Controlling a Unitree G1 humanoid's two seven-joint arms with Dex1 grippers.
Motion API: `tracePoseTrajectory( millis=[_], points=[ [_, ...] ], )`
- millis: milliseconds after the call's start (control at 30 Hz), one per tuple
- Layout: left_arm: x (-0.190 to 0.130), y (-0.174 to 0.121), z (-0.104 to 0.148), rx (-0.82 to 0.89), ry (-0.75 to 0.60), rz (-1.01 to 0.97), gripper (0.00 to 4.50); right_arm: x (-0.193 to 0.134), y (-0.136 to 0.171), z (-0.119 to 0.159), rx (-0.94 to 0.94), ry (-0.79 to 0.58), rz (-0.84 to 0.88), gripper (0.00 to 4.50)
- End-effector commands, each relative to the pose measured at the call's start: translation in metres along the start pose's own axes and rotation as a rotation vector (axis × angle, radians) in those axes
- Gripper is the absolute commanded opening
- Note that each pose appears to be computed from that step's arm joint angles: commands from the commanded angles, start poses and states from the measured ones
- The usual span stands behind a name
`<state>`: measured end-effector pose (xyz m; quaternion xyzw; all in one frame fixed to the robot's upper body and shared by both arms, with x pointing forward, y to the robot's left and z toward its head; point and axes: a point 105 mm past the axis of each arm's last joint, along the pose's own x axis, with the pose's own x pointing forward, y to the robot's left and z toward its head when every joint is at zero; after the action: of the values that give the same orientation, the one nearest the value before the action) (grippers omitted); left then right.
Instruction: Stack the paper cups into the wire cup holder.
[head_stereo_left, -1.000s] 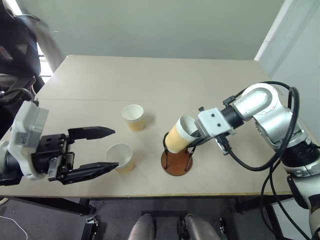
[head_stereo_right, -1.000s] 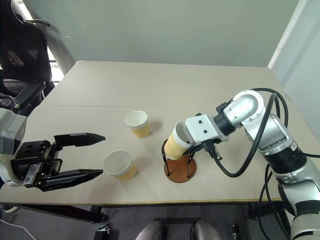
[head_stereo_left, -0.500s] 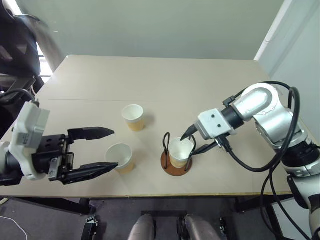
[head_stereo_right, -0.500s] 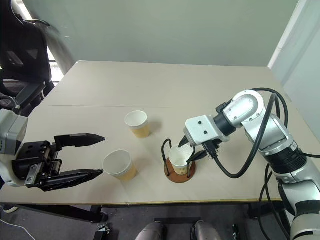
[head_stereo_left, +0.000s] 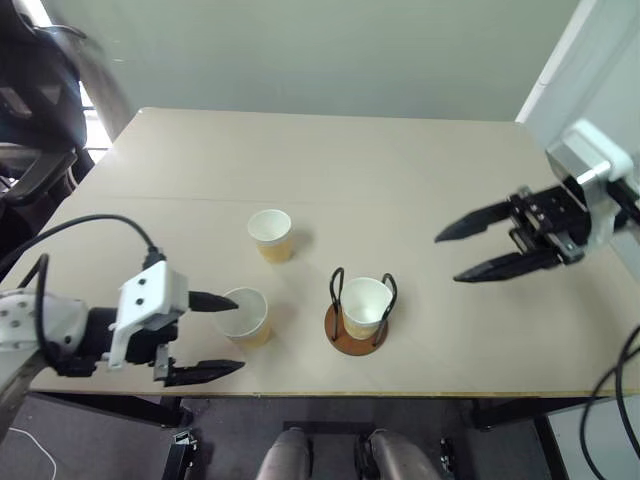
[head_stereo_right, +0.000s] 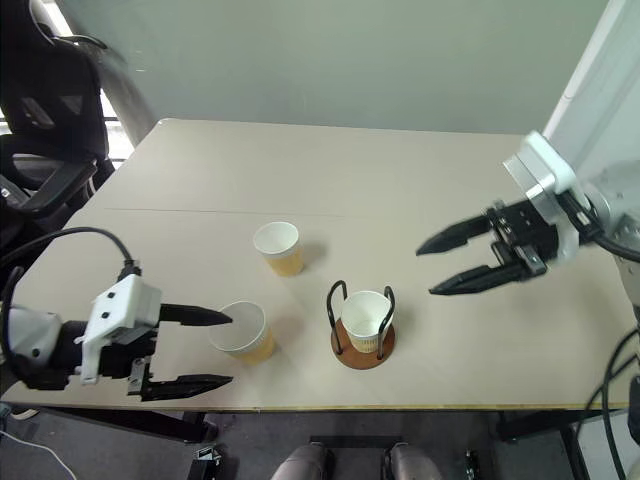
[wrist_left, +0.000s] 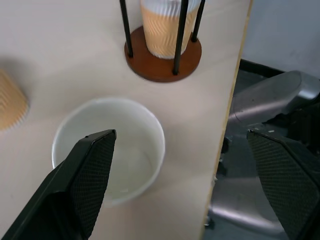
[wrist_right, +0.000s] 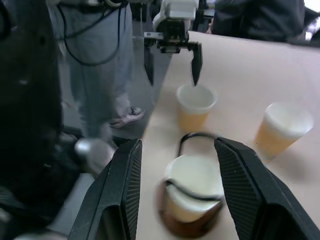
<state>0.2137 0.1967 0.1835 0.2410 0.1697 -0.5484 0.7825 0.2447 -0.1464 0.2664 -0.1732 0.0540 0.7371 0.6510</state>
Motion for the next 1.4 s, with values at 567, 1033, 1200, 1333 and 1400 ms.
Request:
tracePoseTrajectory(
  millis=[567,1033,1200,1333,1400],
  points=[
    [0.018,0.022,-0.014,0.062,0.009,0.0,1.78,-0.021,0.012,-0.01,0.022,-0.006,-0.253,2.33],
    [0.011,0.033,0.024,0.125,-0.099,-0.037,0.0,-0.025,0.013,-0.012,0.026,0.04,-0.287,4.48],
    [-0.013,0.027,0.07,0.167,-0.177,-0.159,0.0,-0.035,0.016,-0.006,0.0,0.066,-0.319,4.48],
    [-0.03,0.039,0.096,0.275,-0.175,-0.181,0.0,-0.053,0.017,-0.012,0.019,0.097,-0.397,4.48],
    [-0.029,0.043,0.107,0.323,-0.196,-0.214,0.0,-0.058,0.018,-0.016,0.021,0.113,-0.426,4.48]
  ],
)
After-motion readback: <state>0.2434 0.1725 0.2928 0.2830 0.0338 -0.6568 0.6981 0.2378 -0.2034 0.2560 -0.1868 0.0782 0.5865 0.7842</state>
